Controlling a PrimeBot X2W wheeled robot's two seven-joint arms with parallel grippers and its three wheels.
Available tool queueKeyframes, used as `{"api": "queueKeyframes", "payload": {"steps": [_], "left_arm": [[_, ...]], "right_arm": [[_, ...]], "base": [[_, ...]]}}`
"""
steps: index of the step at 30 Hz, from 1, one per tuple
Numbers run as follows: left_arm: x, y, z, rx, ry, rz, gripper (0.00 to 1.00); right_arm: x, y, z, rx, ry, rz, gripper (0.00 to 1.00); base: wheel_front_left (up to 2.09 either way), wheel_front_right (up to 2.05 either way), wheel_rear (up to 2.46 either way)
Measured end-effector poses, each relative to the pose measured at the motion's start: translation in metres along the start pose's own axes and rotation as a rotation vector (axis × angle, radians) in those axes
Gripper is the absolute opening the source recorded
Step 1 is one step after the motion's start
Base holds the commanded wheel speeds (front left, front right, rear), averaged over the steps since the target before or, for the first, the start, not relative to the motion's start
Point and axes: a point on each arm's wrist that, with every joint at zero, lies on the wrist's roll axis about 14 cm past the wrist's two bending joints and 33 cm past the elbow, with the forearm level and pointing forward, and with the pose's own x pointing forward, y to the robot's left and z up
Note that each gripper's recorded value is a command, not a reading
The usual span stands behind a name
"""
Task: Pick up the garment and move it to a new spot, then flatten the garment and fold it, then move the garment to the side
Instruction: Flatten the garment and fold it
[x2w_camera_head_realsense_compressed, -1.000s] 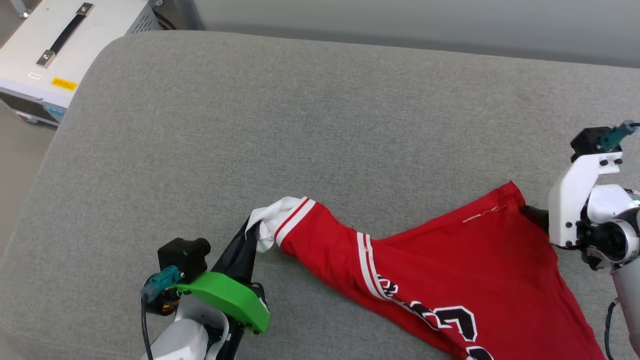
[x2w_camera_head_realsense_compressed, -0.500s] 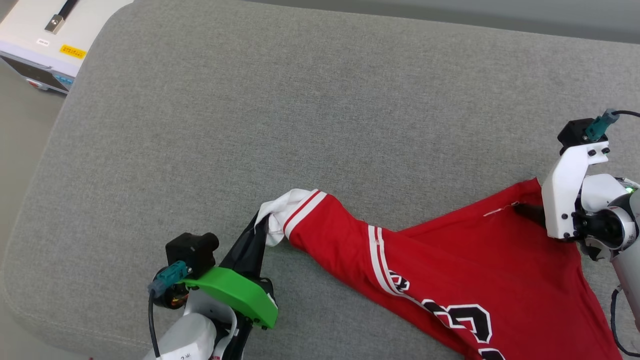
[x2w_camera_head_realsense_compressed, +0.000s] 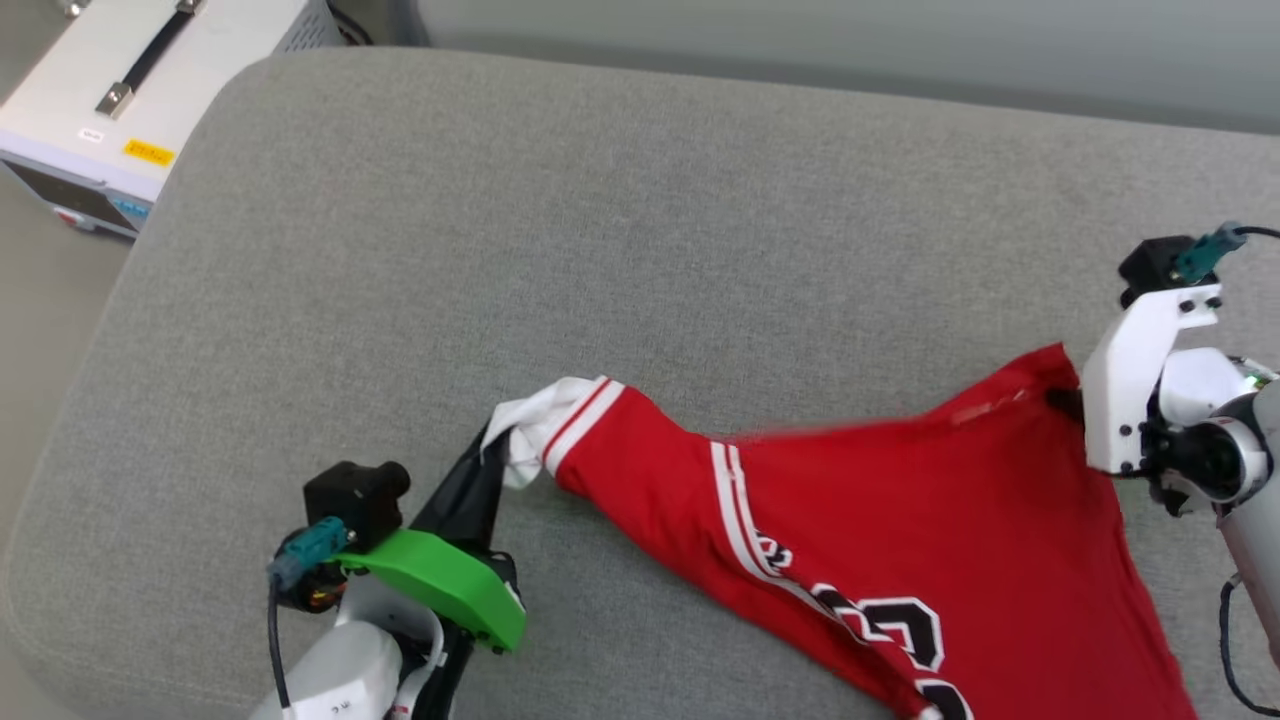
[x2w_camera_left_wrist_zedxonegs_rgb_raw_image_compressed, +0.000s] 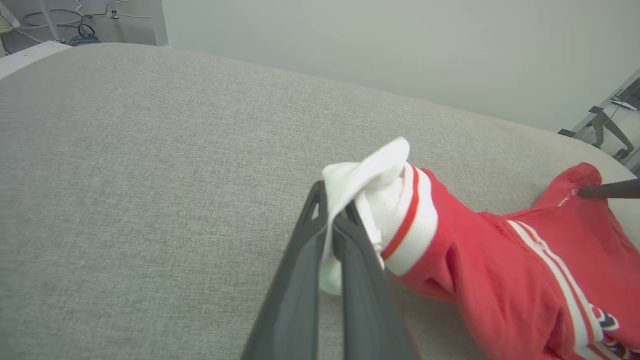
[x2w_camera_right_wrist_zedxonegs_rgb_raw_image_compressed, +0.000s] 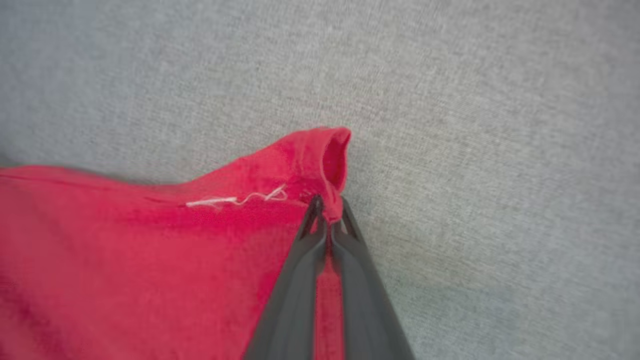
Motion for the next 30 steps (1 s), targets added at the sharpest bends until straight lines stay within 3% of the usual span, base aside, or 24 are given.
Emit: {"api": "queueKeyframes", "payload": {"steps": [11, 17, 30], "left_arm": [[0.024, 0.0, 0.107, 0.208, -0.215, -0.073, 0.0], [0.064, -0.018, 0.185, 0.276, -0.348, -0.142, 0.0], [0.163, -0.03, 0.305, 0.385, -0.515, -0.125, 0.0]], "right_arm": [[-0.079, -0.023, 0.083, 0.024, -0.419, -0.092, 0.0], [-0.125, -0.038, 0.136, 0.008, -0.638, -0.165, 0.0], [-0.197, -0.067, 0.267, -0.045, -1.061, -0.302, 0.0]], "base": [[0.0, 0.0, 0.0], [0.0, 0.0, 0.0], [0.0, 0.0, 0.0]]}}
